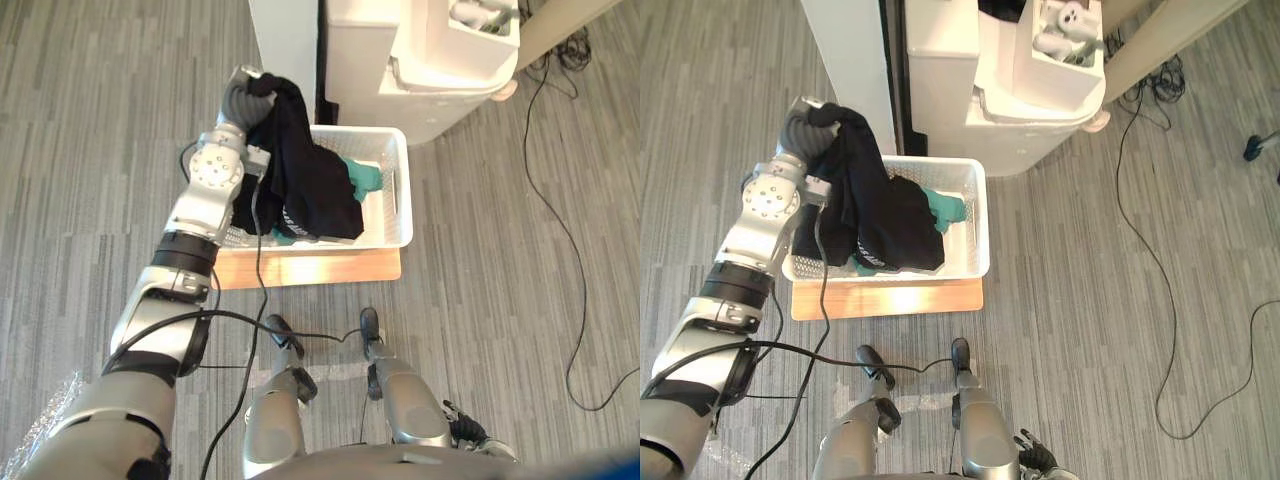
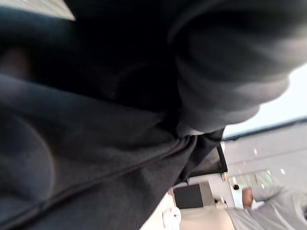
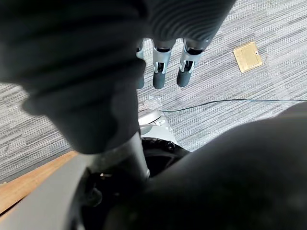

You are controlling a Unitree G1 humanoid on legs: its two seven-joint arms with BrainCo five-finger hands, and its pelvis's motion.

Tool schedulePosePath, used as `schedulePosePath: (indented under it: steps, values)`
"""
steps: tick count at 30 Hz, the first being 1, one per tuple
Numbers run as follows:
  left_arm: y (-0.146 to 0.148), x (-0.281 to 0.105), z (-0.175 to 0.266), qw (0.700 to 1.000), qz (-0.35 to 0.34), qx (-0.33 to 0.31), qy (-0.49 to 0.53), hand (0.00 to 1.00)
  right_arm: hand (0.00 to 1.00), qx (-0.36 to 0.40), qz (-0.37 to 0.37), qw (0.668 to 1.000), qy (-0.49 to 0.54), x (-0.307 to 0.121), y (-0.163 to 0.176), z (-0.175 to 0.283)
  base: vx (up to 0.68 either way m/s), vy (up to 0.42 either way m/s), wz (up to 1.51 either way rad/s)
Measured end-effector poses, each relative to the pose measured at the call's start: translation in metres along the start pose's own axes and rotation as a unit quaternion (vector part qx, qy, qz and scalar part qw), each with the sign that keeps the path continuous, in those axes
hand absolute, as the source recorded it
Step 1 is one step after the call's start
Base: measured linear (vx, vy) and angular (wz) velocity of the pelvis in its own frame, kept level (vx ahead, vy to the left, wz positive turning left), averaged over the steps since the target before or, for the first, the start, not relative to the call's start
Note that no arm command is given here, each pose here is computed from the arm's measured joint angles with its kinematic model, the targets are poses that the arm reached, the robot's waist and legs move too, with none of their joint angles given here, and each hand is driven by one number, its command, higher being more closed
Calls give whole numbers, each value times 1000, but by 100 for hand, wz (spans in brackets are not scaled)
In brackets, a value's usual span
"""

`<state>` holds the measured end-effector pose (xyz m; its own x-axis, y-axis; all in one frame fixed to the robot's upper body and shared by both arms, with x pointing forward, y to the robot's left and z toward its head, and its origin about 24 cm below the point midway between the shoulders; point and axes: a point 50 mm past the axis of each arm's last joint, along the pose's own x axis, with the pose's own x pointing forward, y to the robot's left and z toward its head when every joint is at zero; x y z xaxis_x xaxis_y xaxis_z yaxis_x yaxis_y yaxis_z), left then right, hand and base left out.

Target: Tidy the bed and pick cloth on bed and put in laundry

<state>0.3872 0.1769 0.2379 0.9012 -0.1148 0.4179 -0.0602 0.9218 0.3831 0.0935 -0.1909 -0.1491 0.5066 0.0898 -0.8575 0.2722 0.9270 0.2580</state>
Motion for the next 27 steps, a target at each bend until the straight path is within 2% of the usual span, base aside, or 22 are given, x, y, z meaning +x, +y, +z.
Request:
schedulePosePath:
  steps: [4, 8, 9, 13, 19, 27]
  values:
    - [-14, 0, 0, 998, -11, -68, 2, 100, 0, -8, 1, 1000, -15, -1, 0, 7, 20, -3, -8]
    - [-26, -8, -15, 995, -17, -95, 28, 100, 0, -11, 0, 1000, -27, 0, 1, 12, 5, -5, -2]
    - [-30, -12, -21, 994, -13, -102, 40, 0, 0, -12, -1, 999, -30, -1, 1, 13, 0, 0, 0]
    - [-32, -18, -32, 991, 2, -114, 67, 0, 0, -19, 0, 999, -34, -1, 1, 16, 33, -13, -5]
    - [-28, -19, -42, 990, 21, -100, 99, 0, 0, -34, -6, 998, -46, -2, -2, 22, 62, -10, 1]
    - [-24, -20, -46, 988, 21, -96, 119, 0, 0, -35, -8, 998, -46, -2, -2, 22, 77, -1, 2]
